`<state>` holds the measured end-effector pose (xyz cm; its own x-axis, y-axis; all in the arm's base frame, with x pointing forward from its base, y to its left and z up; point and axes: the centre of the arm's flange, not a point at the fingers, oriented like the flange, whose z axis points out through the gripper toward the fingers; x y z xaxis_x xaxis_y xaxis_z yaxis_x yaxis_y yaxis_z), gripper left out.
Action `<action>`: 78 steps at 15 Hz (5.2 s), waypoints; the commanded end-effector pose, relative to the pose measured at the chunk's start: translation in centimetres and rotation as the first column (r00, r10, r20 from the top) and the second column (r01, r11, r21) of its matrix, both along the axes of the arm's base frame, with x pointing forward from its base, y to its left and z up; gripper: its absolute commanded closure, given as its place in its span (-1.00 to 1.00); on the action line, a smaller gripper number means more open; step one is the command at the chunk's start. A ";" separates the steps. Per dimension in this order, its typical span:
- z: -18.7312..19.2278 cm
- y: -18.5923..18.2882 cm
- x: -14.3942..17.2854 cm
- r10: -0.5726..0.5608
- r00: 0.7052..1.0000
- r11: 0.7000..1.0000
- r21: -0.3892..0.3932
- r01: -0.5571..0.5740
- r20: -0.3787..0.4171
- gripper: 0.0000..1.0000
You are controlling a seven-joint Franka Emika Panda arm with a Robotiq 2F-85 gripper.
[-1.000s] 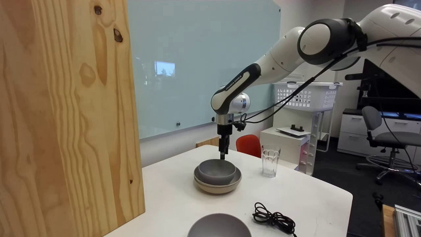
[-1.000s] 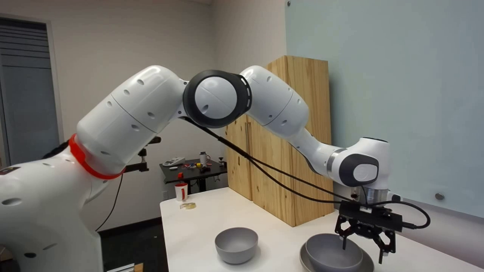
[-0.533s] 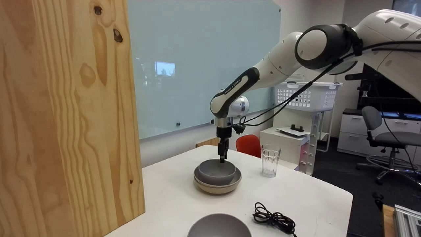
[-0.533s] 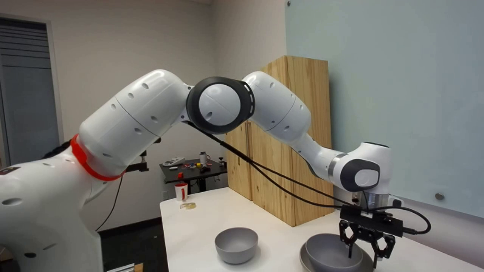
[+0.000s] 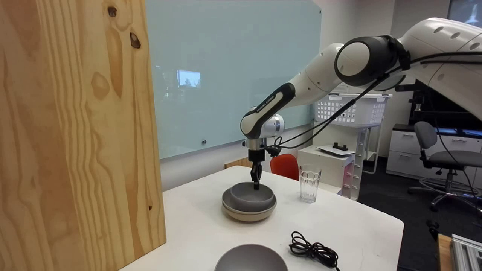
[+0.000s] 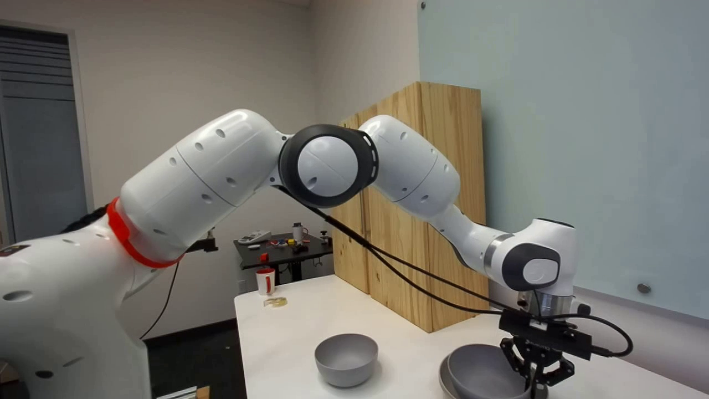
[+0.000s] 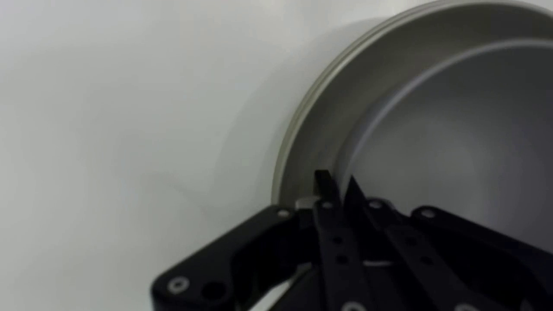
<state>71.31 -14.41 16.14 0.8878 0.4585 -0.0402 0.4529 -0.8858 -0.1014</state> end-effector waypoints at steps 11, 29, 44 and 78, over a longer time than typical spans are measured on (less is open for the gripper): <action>3.8 0.5 3.6 -0.022 0.999 1.000 -0.006 0.023 0.042 0.98; 13.8 14.0 4.2 0.072 0.996 0.995 -0.072 -0.068 0.059 0.98; 9.2 24.0 5.5 0.105 0.989 0.956 -0.284 -0.073 0.100 0.98; -1.3 23.5 1.7 0.141 0.977 0.950 -0.257 -0.180 -0.162 0.98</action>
